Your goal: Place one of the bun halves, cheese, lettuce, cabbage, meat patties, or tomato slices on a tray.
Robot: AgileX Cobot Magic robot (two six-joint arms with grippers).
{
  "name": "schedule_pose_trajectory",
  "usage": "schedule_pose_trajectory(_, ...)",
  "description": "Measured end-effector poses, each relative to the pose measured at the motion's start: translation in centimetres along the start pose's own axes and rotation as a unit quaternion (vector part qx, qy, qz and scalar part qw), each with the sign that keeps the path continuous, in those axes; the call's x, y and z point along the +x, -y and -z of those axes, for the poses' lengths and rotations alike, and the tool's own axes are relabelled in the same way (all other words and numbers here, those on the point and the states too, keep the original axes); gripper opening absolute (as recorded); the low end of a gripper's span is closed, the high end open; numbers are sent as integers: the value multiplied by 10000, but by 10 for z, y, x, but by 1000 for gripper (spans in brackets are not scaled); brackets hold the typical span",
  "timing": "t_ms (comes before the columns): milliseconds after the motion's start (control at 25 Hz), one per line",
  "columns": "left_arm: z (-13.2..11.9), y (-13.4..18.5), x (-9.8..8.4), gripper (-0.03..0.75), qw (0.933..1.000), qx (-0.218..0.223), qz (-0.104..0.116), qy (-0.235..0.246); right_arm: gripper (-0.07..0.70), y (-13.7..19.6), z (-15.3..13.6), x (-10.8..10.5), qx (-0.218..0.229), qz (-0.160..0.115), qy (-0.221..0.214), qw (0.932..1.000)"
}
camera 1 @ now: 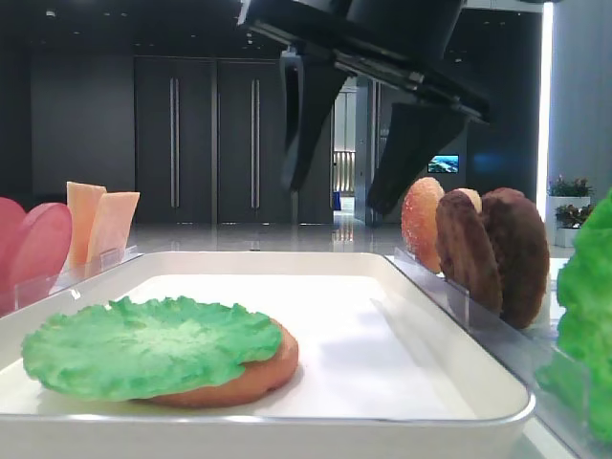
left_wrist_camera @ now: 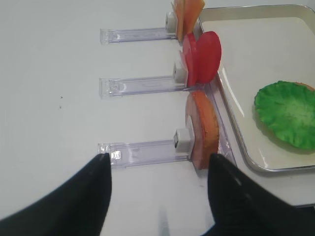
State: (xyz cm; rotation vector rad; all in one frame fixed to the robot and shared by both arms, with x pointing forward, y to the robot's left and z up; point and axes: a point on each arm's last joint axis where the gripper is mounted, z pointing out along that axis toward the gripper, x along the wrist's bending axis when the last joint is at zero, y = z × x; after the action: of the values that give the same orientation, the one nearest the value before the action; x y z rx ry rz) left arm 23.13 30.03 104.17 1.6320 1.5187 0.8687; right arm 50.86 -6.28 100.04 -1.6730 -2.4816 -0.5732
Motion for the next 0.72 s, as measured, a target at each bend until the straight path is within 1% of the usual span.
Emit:
schedule_pose_trajectory(320, 0, 0, 0, 471, 10000, 0, 0, 0, 437, -7, 20, -4, 178, -60, 664, 9976)
schedule_pose_trajectory(440, 0, 0, 0, 471, 10000, 0, 0, 0, 437, -7, 26, -10, 290, -163, 1057, 9938)
schedule_pose_trajectory(560, 0, 0, 0, 471, 10000, 0, 0, 0, 437, -10, 35, -12, 363, -159, 1349, 9901)
schedule_pose_trajectory(720, 0, 0, 0, 471, 10000, 0, 0, 0, 437, -18, 49, -13, 279, -194, 1436, 9891)
